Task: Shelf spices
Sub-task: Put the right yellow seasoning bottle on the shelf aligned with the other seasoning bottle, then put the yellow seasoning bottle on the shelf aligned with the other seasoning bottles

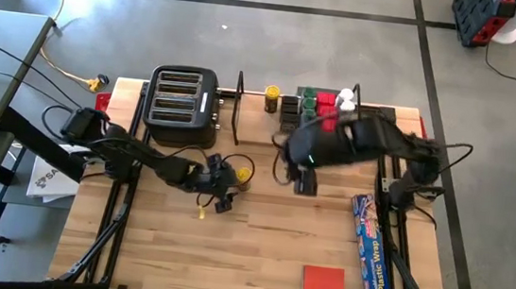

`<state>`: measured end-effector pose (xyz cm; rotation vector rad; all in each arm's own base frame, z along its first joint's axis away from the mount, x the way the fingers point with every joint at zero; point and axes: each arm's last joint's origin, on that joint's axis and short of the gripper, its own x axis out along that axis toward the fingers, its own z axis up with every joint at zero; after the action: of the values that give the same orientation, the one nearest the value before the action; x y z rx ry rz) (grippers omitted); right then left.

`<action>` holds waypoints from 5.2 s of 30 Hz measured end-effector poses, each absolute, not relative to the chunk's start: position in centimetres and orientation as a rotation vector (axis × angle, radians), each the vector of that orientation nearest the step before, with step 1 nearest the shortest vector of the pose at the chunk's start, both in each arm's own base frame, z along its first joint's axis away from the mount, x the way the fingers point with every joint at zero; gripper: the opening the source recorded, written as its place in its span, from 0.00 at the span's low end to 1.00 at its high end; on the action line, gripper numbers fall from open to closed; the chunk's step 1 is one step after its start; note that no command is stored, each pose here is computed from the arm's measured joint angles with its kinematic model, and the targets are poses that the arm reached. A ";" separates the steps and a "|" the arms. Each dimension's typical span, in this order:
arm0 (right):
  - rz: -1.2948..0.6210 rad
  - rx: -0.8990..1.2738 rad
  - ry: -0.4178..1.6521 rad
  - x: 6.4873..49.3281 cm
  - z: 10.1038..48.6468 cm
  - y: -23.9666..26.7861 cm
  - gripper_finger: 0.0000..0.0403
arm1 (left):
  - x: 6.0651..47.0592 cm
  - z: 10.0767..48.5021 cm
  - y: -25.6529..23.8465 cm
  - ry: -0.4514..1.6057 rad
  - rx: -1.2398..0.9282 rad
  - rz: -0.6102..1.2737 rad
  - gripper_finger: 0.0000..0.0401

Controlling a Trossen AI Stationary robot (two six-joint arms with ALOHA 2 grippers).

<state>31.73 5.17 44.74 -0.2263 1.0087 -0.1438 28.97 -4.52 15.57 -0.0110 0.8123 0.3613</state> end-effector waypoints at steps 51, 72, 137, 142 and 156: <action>-0.569 0.008 0.716 19.3 35.0 14.7 0.65 | 37.3 21.3 16.7 0.595 -0.100 0.492 0.52; -0.565 0.028 0.697 19.5 35.0 14.8 0.66 | 37.4 21.8 17.0 0.611 0.161 0.530 0.66; -0.257 -0.221 0.629 26.3 31.1 14.7 0.66 | 14.7 26.5 -10.0 1.230 -0.044 0.475 0.16; -0.238 -0.186 0.625 26.0 31.1 15.2 0.66 | 14.3 22.5 -7.0 1.302 -0.029 0.629 0.23; -0.230 -0.154 0.603 25.9 31.4 15.5 0.66 | 18.6 19.3 -5.5 1.049 -0.045 0.457 0.20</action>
<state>25.94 15.50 31.37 -0.1537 0.6030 -0.2300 18.60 -5.47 19.32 -0.0447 1.0485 0.4571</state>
